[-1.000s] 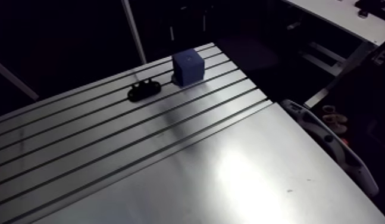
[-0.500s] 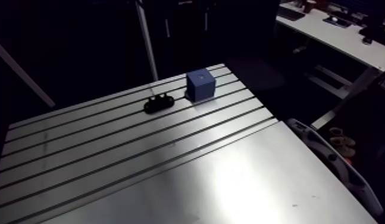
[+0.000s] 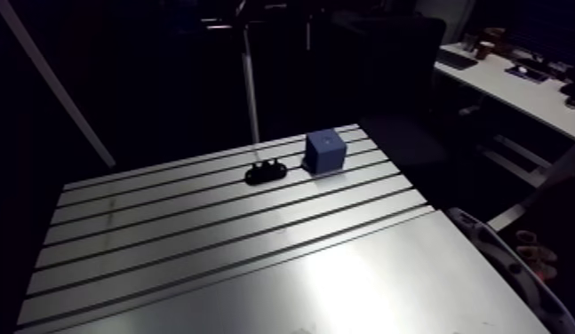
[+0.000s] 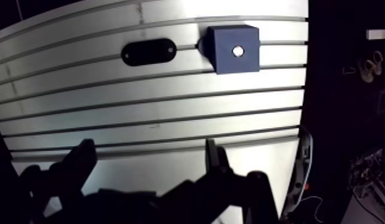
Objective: Pick up the M10 bolt and insert it into the hex recess until seated.
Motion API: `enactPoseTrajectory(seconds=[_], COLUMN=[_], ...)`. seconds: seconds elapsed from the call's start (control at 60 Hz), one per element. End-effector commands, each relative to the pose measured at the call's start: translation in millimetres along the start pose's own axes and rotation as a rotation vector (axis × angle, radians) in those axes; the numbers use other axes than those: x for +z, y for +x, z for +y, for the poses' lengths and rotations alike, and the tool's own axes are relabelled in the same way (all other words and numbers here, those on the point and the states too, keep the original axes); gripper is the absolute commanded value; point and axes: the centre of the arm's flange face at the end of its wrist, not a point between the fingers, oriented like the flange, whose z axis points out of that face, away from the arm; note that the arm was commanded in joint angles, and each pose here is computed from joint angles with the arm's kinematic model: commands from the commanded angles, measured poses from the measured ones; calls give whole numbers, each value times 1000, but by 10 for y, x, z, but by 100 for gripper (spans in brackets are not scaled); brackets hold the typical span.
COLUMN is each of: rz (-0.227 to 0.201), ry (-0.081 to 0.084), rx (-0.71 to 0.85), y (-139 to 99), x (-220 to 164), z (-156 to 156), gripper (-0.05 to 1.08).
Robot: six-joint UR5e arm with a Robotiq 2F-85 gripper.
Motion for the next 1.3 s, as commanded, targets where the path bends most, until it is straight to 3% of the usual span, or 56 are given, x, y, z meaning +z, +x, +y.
enactPoseTrajectory(seconds=[0.017,0.133,0.233,0.283,0.367,0.517,0.633,0.9,1.067,1.3], rz=[78,79,80,74,76,90,127,131,151,140], ry=[-27,-30,-23,-33,-33,-34,-36,-34,-42,-39], rx=[-88,-94,-98,-96,-95,-98,-113,-130,-130,-131], y=[-1024,-1118,-1205,-1239,-1301,-1518,-1604,-1610,-1586,-1553], x=[-814,-826,-828,-789,-783,-793,-814,-818,-872,-812], z=[-1335,-1355,-1376,-1347,-1328,-1343,-1351,-1354,-1338,-1340], gripper=[0,0,0,0,0,0,0,0,0,0])
